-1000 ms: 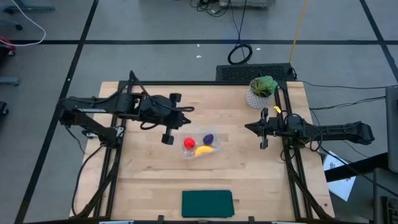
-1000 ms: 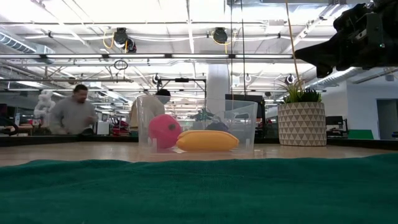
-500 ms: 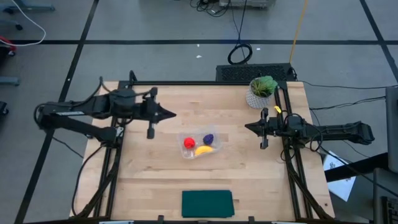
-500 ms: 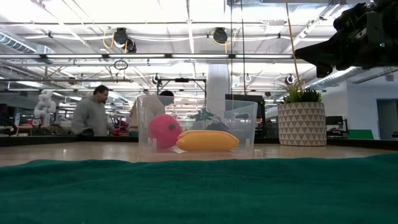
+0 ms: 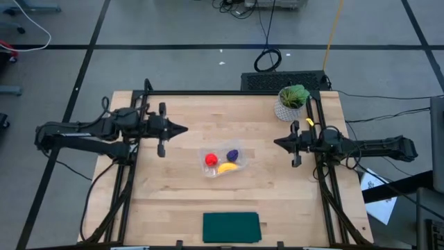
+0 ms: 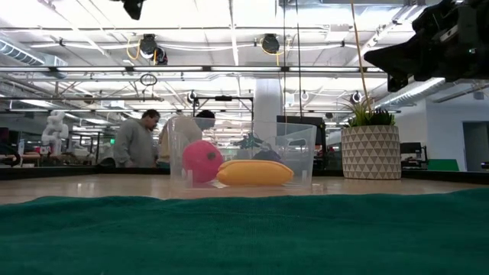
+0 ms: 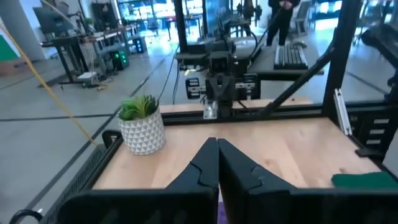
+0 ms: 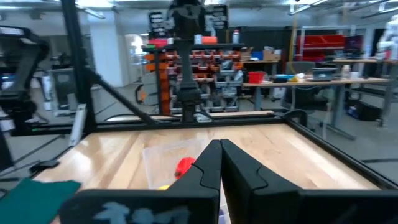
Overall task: Pick and placing Produce into tupperware
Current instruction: Return to Home Position
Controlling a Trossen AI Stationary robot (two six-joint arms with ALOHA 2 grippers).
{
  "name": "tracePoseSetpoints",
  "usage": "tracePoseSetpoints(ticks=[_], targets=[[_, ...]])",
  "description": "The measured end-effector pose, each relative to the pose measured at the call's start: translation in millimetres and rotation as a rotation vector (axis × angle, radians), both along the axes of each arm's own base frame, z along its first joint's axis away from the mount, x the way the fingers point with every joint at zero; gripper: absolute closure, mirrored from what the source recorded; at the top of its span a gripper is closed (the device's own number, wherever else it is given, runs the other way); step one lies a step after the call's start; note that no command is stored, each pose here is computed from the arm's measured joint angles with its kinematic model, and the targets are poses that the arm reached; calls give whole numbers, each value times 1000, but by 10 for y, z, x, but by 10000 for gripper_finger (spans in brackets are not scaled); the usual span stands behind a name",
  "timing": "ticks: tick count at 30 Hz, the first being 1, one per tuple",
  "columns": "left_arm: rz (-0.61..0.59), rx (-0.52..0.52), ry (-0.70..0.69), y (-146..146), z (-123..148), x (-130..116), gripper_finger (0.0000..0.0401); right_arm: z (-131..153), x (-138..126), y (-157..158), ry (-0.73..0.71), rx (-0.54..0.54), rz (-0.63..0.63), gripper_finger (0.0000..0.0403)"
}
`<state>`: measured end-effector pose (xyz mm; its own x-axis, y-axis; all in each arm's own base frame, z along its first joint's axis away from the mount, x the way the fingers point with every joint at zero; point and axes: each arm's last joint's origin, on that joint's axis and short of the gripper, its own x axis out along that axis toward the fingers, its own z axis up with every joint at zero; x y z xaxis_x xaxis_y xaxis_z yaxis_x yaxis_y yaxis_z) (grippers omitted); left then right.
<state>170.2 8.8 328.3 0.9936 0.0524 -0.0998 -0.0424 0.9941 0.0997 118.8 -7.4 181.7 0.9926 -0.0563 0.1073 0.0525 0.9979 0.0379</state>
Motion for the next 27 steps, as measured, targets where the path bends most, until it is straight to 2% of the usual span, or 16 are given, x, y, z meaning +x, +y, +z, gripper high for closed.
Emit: tracePoseSetpoints(ticks=[6,13,20,27], targets=[[32,-2,-5,2,-210,-142,401,0,0,7,0,-3,24,403],[28,77,-56,-3,-316,-265,401,0,0,7,0,-1,24,403],[77,40,-109,33,-427,-392,401,-1,0,7,1,-1,24,403],[20,68,-140,18,-593,-490,401,-1,0,7,2,-1,25,403]])
